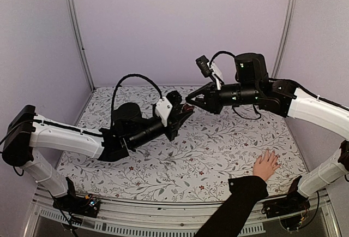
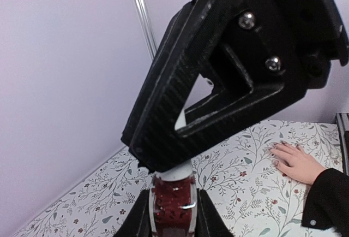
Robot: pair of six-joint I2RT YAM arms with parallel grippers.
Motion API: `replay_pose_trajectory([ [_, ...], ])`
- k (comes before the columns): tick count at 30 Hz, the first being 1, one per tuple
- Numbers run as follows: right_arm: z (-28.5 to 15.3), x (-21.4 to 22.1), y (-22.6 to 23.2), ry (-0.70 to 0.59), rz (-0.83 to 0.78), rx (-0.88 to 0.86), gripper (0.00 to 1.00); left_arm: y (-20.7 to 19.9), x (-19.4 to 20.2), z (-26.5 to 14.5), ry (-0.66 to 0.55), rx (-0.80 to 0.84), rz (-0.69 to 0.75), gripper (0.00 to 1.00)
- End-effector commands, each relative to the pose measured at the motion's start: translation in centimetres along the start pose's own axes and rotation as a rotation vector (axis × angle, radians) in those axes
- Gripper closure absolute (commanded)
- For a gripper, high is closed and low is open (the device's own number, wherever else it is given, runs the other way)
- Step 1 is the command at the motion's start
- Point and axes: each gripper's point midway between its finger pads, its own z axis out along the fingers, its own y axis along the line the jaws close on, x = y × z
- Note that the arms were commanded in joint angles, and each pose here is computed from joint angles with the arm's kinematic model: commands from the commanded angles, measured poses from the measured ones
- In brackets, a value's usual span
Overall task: Paint the nails
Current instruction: Unscrew the nail polish bottle.
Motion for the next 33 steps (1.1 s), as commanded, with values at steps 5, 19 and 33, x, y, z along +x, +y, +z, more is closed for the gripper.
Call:
replay_pose_trajectory([
  [5,-0.2,-0.2,2.2,-0.009,-0.110,-0.126,1.00,-2.6,-3.0,0.1,-0.081,0.154,-0.033,1.00],
  [19,-2.0,0.6,4.7,0.012,-0.290,-0.251,1.00,-7.8,-4.4,-2.5,-0.161,0.586,-0.133,1.00],
  [33,-3.4,-0.2,6.0,-0.042,-0.334,-0.289,1.00,-8.1,-4.6,-2.8,-0.173,0.643,-0.166,1.00],
])
